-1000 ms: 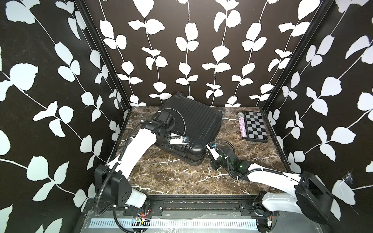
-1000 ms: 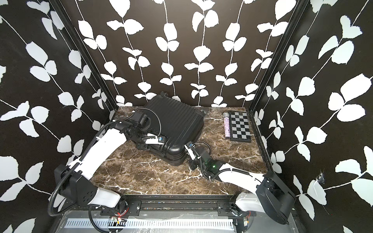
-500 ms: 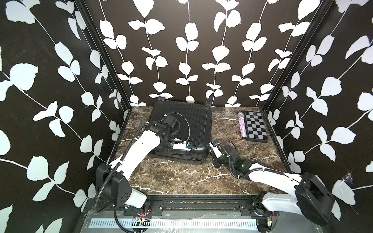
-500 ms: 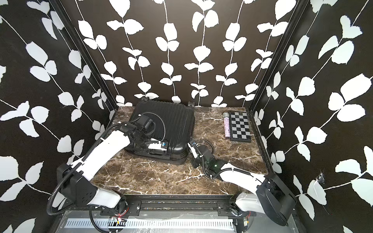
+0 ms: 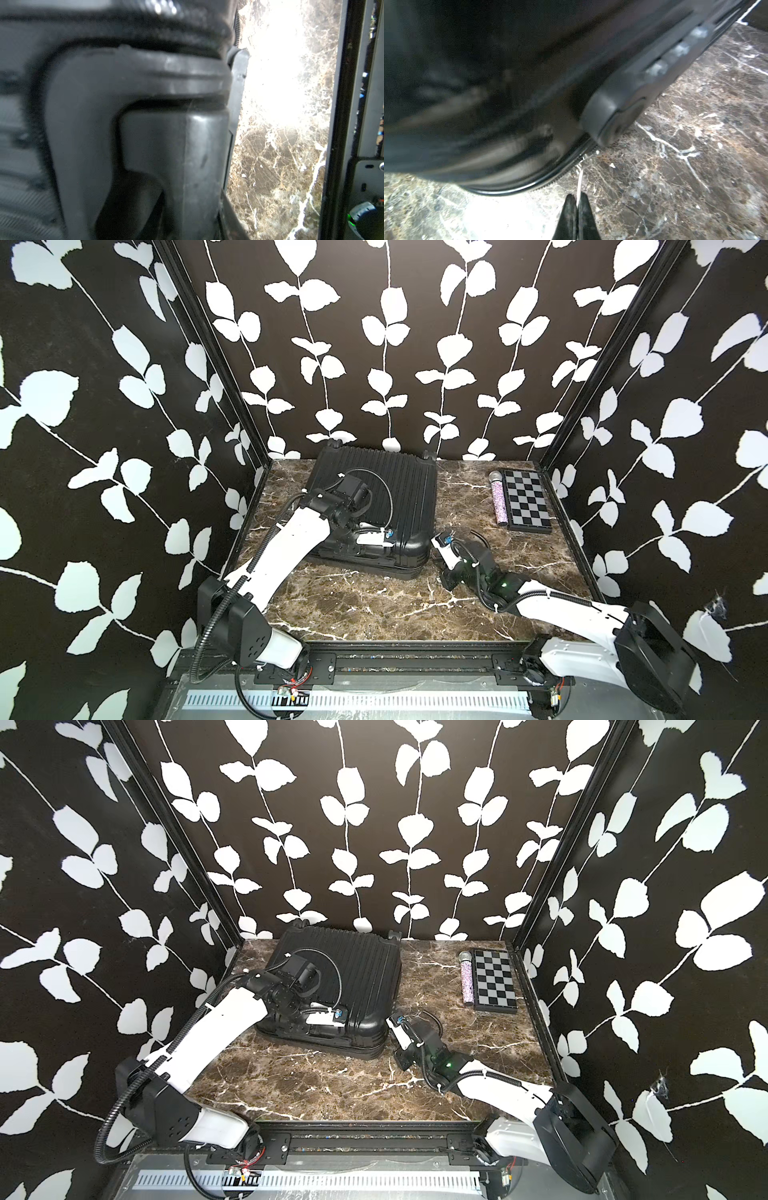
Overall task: Close the suitcase zippers
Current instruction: Adjust the suitcase at the center of the board, then zip the zipper on the suitcase.
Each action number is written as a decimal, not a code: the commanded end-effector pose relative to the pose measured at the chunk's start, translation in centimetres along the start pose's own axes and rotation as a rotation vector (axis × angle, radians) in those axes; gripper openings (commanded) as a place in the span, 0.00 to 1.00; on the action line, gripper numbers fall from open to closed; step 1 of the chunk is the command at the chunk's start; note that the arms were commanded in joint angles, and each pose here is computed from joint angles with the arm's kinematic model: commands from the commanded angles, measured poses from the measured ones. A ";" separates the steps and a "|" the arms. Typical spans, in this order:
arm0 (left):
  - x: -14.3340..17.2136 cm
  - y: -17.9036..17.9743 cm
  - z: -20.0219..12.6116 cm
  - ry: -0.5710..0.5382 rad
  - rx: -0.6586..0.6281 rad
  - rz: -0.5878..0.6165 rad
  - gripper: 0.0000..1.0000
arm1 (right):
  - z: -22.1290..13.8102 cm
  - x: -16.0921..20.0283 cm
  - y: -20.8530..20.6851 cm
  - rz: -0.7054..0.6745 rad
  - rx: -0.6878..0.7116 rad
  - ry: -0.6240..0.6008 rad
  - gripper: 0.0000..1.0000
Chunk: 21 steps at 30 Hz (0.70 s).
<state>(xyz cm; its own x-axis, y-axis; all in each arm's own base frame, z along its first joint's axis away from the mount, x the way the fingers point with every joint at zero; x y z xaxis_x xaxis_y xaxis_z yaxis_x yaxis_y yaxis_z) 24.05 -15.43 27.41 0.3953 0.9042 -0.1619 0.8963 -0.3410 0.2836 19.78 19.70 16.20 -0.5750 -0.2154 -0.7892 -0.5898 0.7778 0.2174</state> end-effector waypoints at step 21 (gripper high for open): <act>0.4 6.6 -4.6 0.084 -0.455 -0.325 0.11 | -0.8 -0.2 4.2 -0.089 -0.385 -0.027 0.00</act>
<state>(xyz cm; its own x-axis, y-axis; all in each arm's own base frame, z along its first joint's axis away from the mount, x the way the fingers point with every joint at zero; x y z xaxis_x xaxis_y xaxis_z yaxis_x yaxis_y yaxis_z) 24.26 -15.61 28.15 0.3109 0.9425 -0.1221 0.9233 -0.2691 0.2741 18.99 20.48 16.16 -0.5795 -0.2252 -0.7832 -0.6627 0.6896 0.2921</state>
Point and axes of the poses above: each gripper's point midway between its finger pads, its own z axis out along the fingers, its own y axis along the line the jaws close on, x = y × z, the point moved 9 cm from there along -z, back along the fingers, and after that the axes turned 13 degrees about z, right-handed, at the moved point
